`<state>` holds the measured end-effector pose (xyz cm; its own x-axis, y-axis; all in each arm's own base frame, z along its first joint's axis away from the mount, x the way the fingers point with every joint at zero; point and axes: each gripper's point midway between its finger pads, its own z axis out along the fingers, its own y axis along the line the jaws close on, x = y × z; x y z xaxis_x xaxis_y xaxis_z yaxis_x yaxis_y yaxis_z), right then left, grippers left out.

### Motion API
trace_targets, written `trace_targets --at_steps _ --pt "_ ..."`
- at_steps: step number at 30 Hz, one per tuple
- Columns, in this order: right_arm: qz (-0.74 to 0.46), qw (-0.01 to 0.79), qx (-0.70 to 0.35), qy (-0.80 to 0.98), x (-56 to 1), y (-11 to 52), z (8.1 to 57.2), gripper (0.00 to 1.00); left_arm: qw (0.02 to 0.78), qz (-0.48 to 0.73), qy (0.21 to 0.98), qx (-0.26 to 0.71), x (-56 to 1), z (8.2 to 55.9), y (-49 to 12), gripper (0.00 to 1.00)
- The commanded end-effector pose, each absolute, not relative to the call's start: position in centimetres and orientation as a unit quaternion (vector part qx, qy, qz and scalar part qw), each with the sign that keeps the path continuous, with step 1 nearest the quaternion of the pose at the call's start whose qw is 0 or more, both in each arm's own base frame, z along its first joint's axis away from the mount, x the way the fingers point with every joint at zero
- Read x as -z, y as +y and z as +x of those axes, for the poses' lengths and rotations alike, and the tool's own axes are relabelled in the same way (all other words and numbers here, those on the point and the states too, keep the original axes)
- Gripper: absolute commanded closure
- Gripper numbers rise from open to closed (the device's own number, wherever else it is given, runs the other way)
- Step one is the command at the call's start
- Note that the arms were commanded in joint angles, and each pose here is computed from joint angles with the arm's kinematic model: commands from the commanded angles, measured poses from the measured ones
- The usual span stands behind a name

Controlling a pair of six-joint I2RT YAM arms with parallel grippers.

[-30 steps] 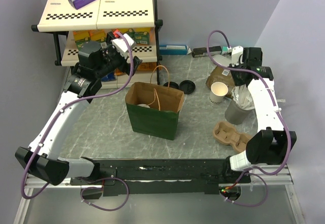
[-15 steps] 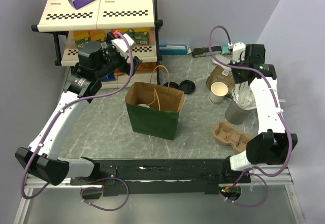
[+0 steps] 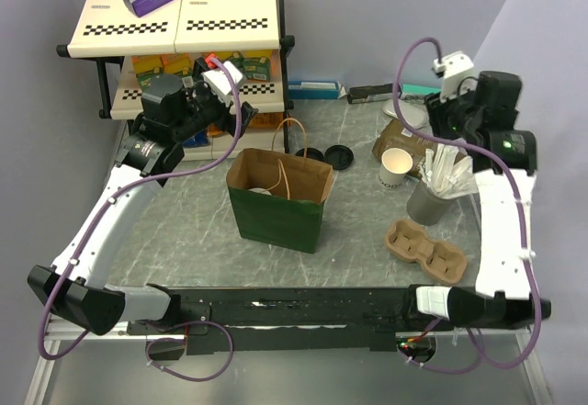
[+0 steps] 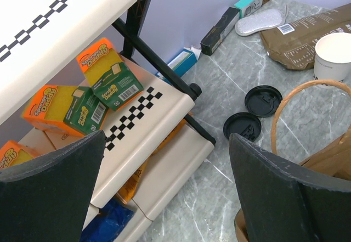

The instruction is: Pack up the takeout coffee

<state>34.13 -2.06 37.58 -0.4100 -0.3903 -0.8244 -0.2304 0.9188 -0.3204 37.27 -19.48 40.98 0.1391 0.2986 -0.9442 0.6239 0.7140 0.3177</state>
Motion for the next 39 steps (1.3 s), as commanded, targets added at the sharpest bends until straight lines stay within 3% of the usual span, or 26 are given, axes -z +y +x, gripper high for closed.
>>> trace_targets --at_steps 1,14,23,33,36,39 --pt "-0.214 0.389 0.058 0.894 -28.5 -2.8 35.0 0.46 0.672 0.362 0.633 0.129 -42.2 37.1 -19.7 0.01" --pt "-0.232 0.356 0.074 0.902 -24.7 -4.4 37.0 0.46 0.665 0.362 0.642 0.119 -41.6 37.0 -19.2 0.01" --pt "-0.233 0.335 0.068 0.911 -23.5 -4.4 36.3 0.6 0.663 0.363 0.644 0.118 -41.4 36.9 -19.2 0.01" --pt "-0.226 0.32 0.077 0.917 -23.0 -4.9 35.7 0.66 0.663 0.363 0.644 0.119 -41.3 36.9 -19.3 0.01" --pt "-0.226 0.32 0.079 0.916 -23.1 -5.0 35.5 0.73 0.664 0.363 0.643 0.119 -41.4 36.8 -19.2 0.01" --pt "-0.229 0.329 0.076 0.913 -23.7 -4.8 35.5 0.9 0.664 0.364 0.642 0.119 -41.3 36.8 -19.2 0.01"
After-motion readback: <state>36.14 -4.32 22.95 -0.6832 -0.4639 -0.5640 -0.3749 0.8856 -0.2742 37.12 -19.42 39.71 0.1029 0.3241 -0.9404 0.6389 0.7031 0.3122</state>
